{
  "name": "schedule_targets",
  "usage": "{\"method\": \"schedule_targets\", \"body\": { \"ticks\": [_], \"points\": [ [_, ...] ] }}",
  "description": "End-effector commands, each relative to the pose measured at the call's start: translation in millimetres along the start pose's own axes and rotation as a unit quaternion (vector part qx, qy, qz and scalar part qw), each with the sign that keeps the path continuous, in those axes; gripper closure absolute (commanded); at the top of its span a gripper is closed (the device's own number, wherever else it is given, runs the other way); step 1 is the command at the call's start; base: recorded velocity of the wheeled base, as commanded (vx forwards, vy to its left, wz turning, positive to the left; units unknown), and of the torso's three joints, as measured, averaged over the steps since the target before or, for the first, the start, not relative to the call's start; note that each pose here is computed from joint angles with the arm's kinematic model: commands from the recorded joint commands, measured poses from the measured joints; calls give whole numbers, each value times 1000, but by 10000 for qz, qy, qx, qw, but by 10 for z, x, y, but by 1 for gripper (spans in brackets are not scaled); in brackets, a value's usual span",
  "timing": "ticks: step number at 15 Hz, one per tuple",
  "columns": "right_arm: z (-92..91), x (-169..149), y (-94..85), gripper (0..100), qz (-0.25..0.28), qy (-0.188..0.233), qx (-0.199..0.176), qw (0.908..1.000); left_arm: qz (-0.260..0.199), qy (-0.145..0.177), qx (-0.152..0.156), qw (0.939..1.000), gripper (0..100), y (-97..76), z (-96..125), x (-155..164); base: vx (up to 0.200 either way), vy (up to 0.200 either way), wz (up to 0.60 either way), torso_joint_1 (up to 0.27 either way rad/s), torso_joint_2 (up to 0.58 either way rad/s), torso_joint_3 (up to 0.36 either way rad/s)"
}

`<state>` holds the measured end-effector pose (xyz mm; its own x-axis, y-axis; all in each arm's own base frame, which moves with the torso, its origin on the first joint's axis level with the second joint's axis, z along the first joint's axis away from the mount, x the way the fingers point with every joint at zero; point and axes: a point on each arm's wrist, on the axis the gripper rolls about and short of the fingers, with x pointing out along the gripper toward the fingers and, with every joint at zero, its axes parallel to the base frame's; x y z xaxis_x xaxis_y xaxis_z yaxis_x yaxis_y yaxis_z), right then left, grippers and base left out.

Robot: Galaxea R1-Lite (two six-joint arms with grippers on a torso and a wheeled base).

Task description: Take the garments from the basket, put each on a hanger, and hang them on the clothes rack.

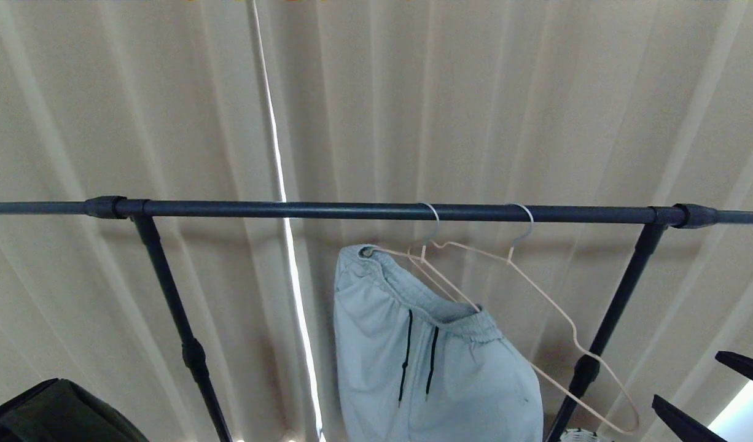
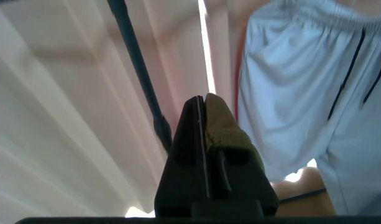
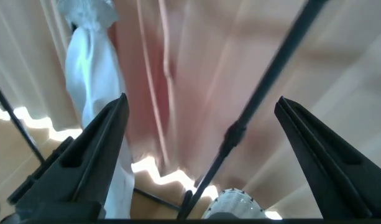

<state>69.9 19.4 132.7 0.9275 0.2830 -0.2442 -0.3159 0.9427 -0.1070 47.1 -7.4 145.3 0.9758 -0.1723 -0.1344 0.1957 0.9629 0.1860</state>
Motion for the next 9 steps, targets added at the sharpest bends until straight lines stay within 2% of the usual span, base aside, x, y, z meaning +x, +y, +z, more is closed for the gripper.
{"method": "schedule_targets", "body": {
  "ticks": [1, 4, 5, 7, 9],
  "points": [
    [-17, 21, 2, 0, 23, 152, -4, 9999, 7, -123, 19, 9999, 100, -15, -56, -68, 0, 0, 0, 0, 0, 0],
    [103, 162, -18, 0, 120, 904, -131, 9957, 29, -314, 20, 9995, 100, -5, 5, -99, 0, 0, 0, 0, 0, 0],
    [157, 186, -25, 0, 133, 995, -128, 9949, 29, -314, 27, 9995, 100, -5, 5, -99, 0, 0, 0, 0, 0, 0],
    [459, 357, -50, 0, 255, 1355, -147, 9903, 17, -332, 29, 9994, 100, -4, 18, -98, 0, 0, 0, 0, 0, 0],
    [646, 645, -61, 0, 363, 1677, -156, 9850, 20, -347, 29, 9994, 100, -3, 23, -101, 0, 0, 0, 0, 0, 0]
  ]
}}
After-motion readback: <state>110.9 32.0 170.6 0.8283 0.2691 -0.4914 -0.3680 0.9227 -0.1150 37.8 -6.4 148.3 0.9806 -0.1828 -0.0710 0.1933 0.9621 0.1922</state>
